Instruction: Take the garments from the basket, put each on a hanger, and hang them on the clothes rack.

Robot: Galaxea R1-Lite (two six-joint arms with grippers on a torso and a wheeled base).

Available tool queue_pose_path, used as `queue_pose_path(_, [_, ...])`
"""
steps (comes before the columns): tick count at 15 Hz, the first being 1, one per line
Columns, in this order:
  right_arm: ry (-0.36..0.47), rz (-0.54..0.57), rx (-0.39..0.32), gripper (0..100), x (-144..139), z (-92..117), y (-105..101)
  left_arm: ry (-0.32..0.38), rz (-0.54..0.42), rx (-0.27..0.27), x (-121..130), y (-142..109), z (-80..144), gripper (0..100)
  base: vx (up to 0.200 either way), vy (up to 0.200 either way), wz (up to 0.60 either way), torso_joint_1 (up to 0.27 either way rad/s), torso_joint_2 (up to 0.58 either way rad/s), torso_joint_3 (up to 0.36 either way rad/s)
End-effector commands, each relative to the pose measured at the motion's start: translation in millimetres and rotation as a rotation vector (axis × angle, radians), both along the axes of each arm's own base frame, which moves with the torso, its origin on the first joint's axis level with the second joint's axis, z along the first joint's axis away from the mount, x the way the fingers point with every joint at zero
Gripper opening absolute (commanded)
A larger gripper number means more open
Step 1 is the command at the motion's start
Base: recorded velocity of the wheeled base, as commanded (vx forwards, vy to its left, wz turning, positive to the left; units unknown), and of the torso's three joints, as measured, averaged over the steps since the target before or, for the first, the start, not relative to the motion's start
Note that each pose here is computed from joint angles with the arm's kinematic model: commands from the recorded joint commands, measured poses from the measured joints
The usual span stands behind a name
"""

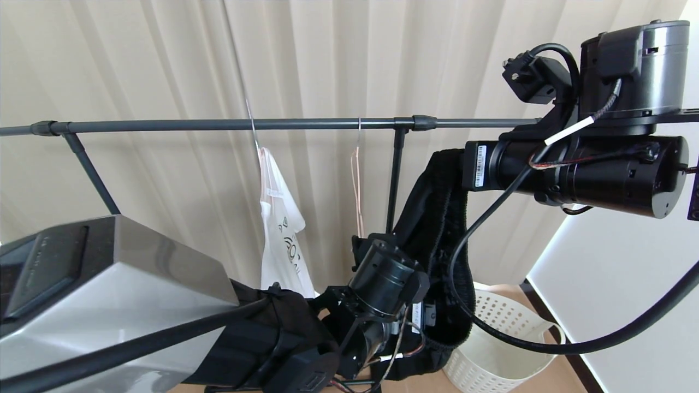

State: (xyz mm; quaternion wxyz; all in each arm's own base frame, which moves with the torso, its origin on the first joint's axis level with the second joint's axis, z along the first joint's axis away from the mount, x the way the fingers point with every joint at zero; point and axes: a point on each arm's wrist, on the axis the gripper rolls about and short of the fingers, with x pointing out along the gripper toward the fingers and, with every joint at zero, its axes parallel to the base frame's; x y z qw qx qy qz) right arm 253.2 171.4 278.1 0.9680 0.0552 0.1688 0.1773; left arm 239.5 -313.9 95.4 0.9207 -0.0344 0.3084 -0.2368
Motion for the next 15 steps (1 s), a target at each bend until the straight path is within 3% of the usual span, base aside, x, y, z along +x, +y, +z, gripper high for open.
queue_pose_path(1, [-0.01, 0.0, 0.009, 0, -1.7, 3.7, -1.1, 0.02, -0.009, 0.025, -7.6, 2.3, -7.5, 100, 0.0, 0.0, 0.0, 0.0, 0.0, 0.0])
queue_pose_path(5, [-0.007, -0.02, 0.033, 0, 5.8, 5.0, 1.0, 0.061, -0.028, 0.081, -31.9, 11.7, -19.9, 100, 0.0, 0.0, 0.0, 0.0, 0.0, 0.0])
queue_pose_path(9, [-0.009, -0.109, 0.03, 0, 22.7, 4.2, -18.1, 0.035, -0.02, 0.07, -44.9, 31.1, -10.6, 100, 0.0, 0.0, 0.0, 0.0, 0.0, 0.0])
queue_pose_path(10, [-0.011, -0.13, 0.029, 0, 24.0, 5.1, -25.1, 0.02, -0.002, 0.066, -45.8, 36.0, -5.6, 0, 0.0, 0.0, 0.0, 0.0, 0.0, 0.0])
queue_pose_path(13, [-0.012, -0.141, 0.003, 0, 10.4, 6.9, -37.8, -0.038, 0.046, 0.048, -33.8, 53.4, 15.7, 0, 0.0, 0.0, 0.0, 0.0, 0.0, 0.0])
queue_pose_path(15, [0.001, -0.126, -0.072, 0, -2.4, 6.3, -45.1, -0.085, 0.084, 0.053, -17.6, 68.0, 27.8, 0, 0.0, 0.0, 0.0, 0.0, 0.0, 0.0])
